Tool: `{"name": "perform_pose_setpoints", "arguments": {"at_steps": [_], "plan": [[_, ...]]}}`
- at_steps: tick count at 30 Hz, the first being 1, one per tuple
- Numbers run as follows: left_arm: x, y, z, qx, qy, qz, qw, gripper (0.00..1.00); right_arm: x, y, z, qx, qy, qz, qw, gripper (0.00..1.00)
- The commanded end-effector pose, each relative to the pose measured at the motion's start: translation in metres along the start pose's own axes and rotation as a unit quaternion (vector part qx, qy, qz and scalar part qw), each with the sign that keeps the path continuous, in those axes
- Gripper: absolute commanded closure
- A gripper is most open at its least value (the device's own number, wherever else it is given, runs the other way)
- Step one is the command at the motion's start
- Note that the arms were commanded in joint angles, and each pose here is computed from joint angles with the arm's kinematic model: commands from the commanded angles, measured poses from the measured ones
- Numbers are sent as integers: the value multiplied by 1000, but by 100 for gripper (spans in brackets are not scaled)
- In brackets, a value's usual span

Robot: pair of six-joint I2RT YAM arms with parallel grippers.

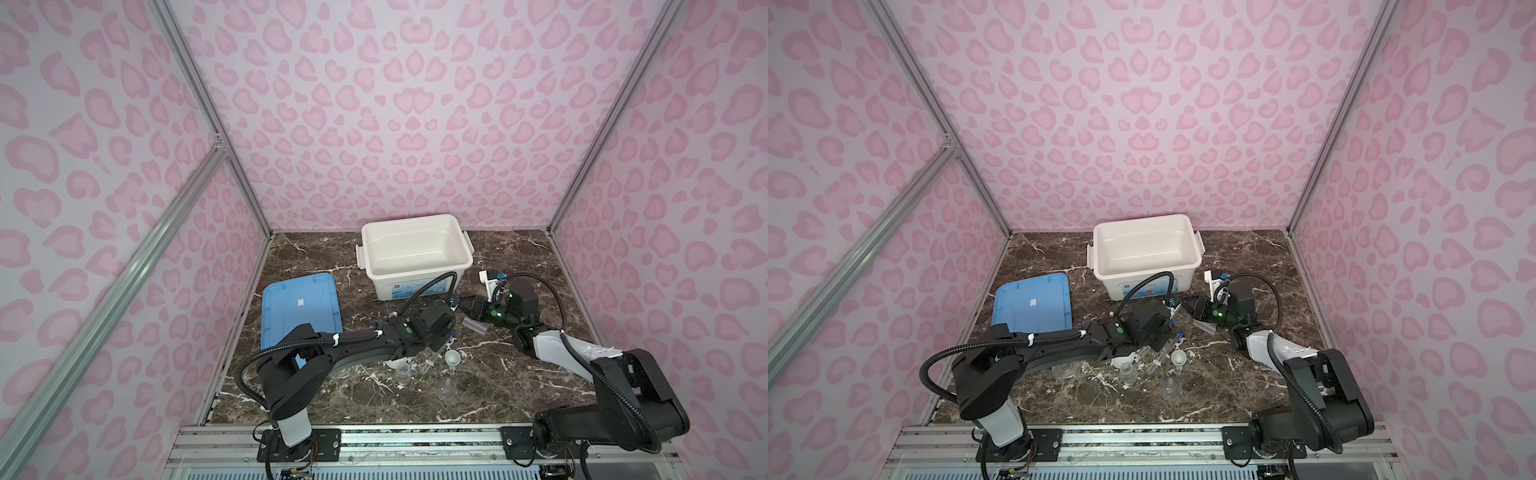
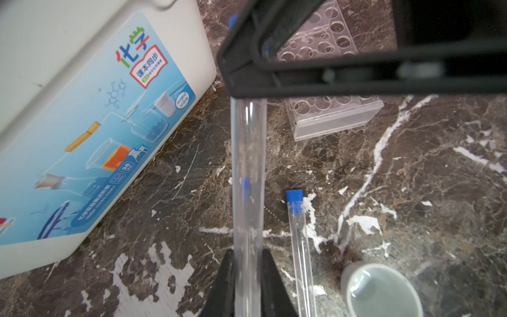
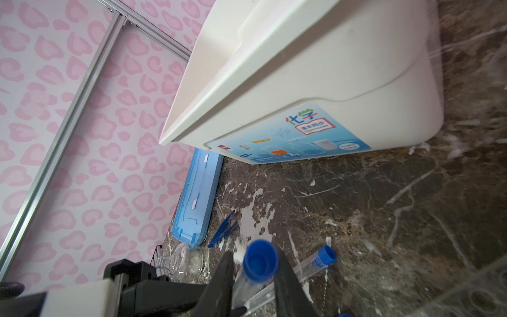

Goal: Organize the chemistry lab equipment
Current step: 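Open the left gripper while the right gripper lifts the tube away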

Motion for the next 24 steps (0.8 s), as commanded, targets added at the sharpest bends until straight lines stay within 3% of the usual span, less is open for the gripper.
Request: {"name": "perform_pose_setpoints", "arguments": {"at_steps": [1, 24], "plan": [[-4, -1, 8, -15, 0, -7, 1000, 89, 6, 0, 2, -6, 11, 17, 1000, 74], [-7, -3, 3, -7, -5, -20, 1000, 89, 5, 3, 5, -16, 19, 3, 1000, 72]]}}
Point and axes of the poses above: each gripper's point midway between its finger pads, its own y axis back along the fingers, its own x axis along the line the jaws close on, z = x × y, the point moved 4 cm from there along y, back along the fingers, and after that the axes turned 12 degrees about y, right-handed, at the moved point
